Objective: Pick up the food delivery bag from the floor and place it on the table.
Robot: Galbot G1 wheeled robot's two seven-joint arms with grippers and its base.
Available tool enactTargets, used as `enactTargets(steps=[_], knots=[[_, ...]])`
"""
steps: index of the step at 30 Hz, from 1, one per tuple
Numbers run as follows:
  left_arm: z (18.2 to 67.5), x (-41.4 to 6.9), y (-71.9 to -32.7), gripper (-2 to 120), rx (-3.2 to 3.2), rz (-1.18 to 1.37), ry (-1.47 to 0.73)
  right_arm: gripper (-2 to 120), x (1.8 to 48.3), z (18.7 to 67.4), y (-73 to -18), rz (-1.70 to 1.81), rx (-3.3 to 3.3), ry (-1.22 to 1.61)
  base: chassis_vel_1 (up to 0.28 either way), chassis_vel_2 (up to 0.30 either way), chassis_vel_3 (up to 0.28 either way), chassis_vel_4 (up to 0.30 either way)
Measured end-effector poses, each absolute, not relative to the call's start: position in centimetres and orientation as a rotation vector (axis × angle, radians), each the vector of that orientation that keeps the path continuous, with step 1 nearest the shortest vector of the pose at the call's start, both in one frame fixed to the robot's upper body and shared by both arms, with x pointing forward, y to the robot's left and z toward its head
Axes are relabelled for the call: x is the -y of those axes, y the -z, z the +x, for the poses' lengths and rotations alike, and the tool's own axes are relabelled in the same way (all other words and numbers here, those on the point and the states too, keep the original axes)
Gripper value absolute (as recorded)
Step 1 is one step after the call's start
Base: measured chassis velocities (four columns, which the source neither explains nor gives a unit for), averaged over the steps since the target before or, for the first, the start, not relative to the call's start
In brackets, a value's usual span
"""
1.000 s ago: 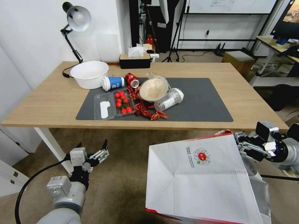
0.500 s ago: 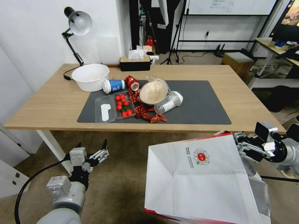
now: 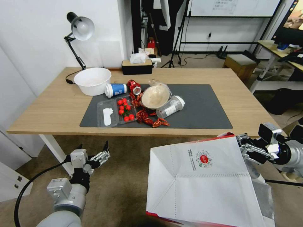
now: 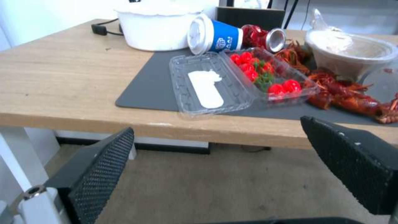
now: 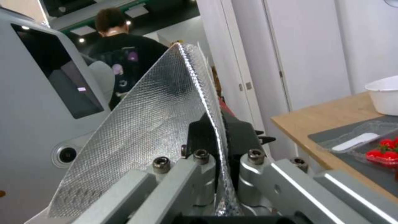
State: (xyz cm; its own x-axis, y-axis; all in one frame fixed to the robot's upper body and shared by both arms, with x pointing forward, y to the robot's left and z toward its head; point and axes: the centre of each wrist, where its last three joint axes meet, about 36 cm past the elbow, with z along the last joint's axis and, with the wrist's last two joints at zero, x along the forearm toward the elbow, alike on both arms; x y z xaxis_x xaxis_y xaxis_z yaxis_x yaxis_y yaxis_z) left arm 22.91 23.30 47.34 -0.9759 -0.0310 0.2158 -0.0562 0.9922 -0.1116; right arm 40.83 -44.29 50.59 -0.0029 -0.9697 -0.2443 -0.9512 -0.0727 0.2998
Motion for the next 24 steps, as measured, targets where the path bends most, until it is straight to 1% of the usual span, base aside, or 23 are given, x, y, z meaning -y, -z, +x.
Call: enactTargets(steps=[24], knots=[[22.71, -23.41, -47.33, 100, 2.937, 0.035, -0.158, 0, 44.29, 40.74, -51.1, 2.136, 2.212, 0.585, 0.0, 0.0, 0.0, 0.0]])
